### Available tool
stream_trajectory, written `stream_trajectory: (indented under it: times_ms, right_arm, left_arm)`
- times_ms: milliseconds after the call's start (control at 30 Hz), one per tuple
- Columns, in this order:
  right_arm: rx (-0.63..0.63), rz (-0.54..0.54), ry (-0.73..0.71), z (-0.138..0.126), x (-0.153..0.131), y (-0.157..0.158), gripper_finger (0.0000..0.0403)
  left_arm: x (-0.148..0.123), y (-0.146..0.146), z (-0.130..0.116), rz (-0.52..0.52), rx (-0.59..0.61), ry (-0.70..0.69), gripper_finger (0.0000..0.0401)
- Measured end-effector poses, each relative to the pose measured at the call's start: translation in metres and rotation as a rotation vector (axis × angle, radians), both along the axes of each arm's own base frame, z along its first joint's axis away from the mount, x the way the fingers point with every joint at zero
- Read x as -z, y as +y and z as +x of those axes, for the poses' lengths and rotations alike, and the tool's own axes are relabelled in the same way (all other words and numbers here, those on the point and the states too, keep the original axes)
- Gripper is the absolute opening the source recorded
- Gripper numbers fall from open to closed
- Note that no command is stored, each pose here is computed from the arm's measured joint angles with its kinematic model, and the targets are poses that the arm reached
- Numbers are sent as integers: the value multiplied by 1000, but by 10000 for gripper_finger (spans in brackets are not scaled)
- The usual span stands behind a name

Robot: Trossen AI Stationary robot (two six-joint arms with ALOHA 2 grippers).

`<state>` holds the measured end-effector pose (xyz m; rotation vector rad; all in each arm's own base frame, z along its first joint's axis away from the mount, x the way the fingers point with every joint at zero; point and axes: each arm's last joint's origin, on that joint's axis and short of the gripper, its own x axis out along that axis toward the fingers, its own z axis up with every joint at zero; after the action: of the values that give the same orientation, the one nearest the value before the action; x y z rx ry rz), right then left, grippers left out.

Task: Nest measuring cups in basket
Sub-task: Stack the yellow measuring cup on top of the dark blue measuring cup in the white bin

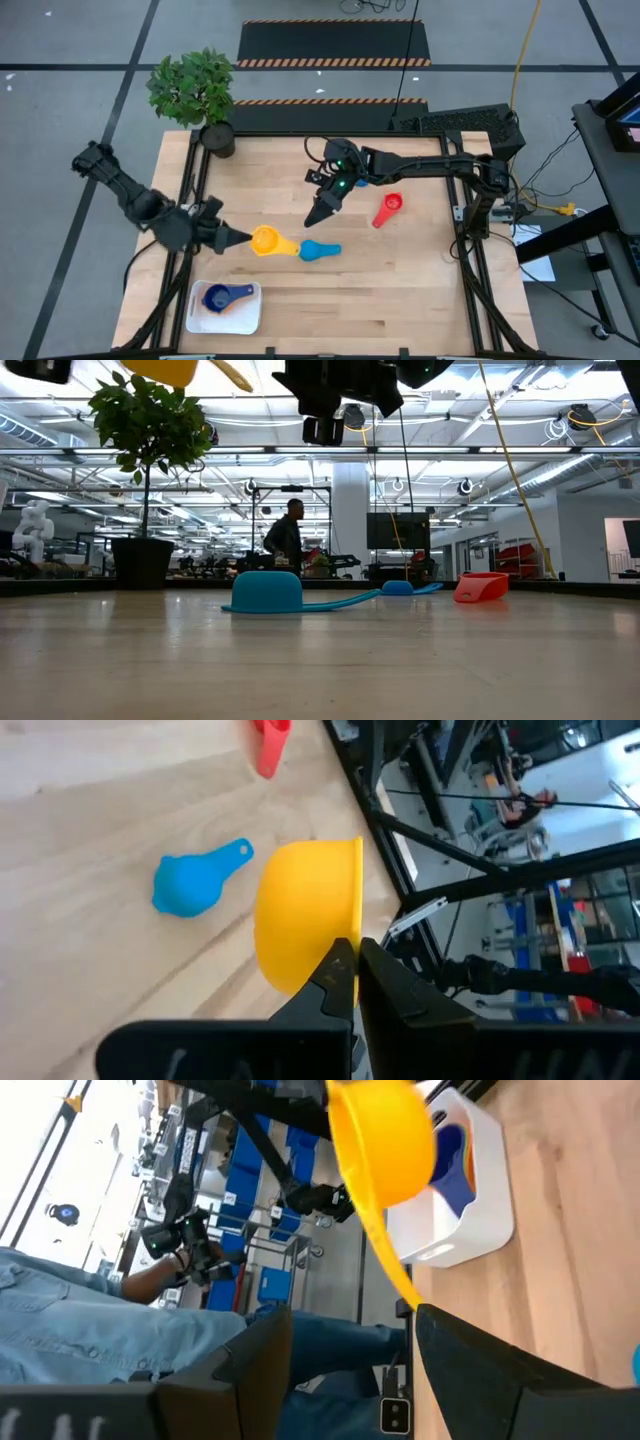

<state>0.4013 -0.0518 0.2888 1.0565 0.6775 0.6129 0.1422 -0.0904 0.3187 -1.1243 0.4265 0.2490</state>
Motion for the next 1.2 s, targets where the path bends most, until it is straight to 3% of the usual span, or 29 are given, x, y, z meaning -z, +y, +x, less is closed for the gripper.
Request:
stream_trajectory:
  times_ms: [300, 533, 700, 933, 1200]
  right_arm:
    - [16, -12, -14, -1, 0, -8, 208]
    - [13, -27, -30, -1, 0, -9, 208]
    - [16, -28, -29, -1, 0, -9, 208]
    - [15, -18, -14, 0, 0, -4, 208]
    - [61, -28, 0, 1, 0, -3, 208]
  left_arm:
    - [19, -52, -26, -82, -54, -5, 3]
    - [41, -81, -57, -176, -21, 98, 3]
    - [41, -91, -71, -197, 38, 77, 5]
    - [38, -86, -91, -199, 160, 147, 4]
    - [24, -35, -104, -116, 180, 146, 4]
